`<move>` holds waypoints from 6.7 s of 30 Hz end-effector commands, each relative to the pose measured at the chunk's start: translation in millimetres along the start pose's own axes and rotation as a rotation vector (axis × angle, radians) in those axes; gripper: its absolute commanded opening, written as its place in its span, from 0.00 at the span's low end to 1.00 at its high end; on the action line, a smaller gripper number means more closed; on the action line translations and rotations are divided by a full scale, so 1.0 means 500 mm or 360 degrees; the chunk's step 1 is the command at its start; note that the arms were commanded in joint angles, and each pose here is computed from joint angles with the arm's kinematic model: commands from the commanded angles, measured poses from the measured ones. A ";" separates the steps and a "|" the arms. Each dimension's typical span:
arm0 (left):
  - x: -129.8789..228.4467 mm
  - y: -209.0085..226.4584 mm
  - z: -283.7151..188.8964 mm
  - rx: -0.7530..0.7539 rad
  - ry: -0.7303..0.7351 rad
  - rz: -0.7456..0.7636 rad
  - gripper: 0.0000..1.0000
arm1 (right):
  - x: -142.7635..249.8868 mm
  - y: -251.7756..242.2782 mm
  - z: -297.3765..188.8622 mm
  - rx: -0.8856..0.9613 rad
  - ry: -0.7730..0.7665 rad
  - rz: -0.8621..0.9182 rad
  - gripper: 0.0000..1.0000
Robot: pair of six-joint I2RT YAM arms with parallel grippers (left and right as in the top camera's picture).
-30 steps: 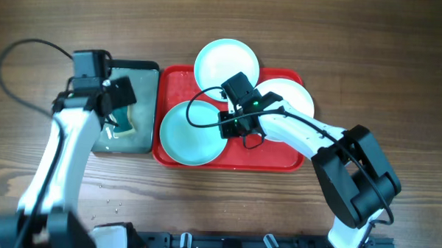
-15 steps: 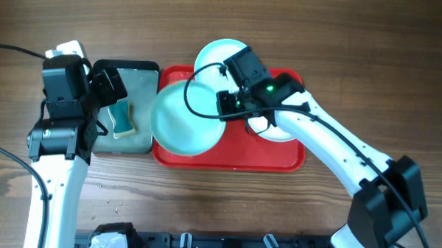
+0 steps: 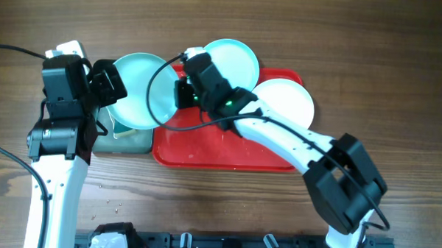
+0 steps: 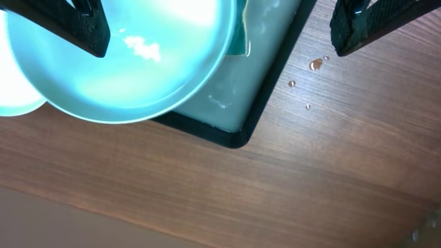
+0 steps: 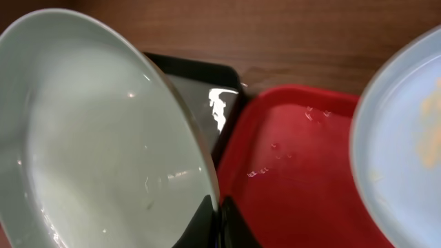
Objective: Clean dirty plates on tray and stack at the side
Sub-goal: 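Lift the teal plate with the right gripper over the black tray, then carry the teal plate right and set it on the table, then grip the upper teal plate rim with the right gripper, drag it down, then dip the sponge into the soapy water with the left gripper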
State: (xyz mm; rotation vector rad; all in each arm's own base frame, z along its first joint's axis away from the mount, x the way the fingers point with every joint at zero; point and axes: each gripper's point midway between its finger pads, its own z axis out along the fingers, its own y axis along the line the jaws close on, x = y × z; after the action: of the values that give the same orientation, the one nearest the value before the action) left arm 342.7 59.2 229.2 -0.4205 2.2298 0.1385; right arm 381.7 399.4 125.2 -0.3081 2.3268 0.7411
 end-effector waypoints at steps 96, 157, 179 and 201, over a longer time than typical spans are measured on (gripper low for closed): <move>-0.011 0.005 -0.005 -0.0015 -0.0024 -0.0013 1.00 | 0.186 -0.936 -0.500 0.1283 0.0766 0.0950 0.05; -0.011 0.005 -0.005 -0.0016 -0.0024 -0.0013 1.00 | 0.137 -0.350 -0.036 0.0267 0.0981 0.0146 0.20; 0.024 -0.024 -0.007 0.0127 0.0102 0.0000 1.00 | 0.092 -0.353 -0.008 0.0255 0.0814 0.0083 0.29; 0.296 0.006 0.223 -0.0086 0.0887 0.0197 0.75 | 0.103 -0.354 -0.014 0.0275 0.0849 0.0135 0.31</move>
State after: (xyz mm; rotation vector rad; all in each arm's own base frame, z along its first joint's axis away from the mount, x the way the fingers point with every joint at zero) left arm 336.2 43.7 55.4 -0.4333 2.7807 0.0973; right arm 411.1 249.5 14.5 -0.3783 2.9081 0.5373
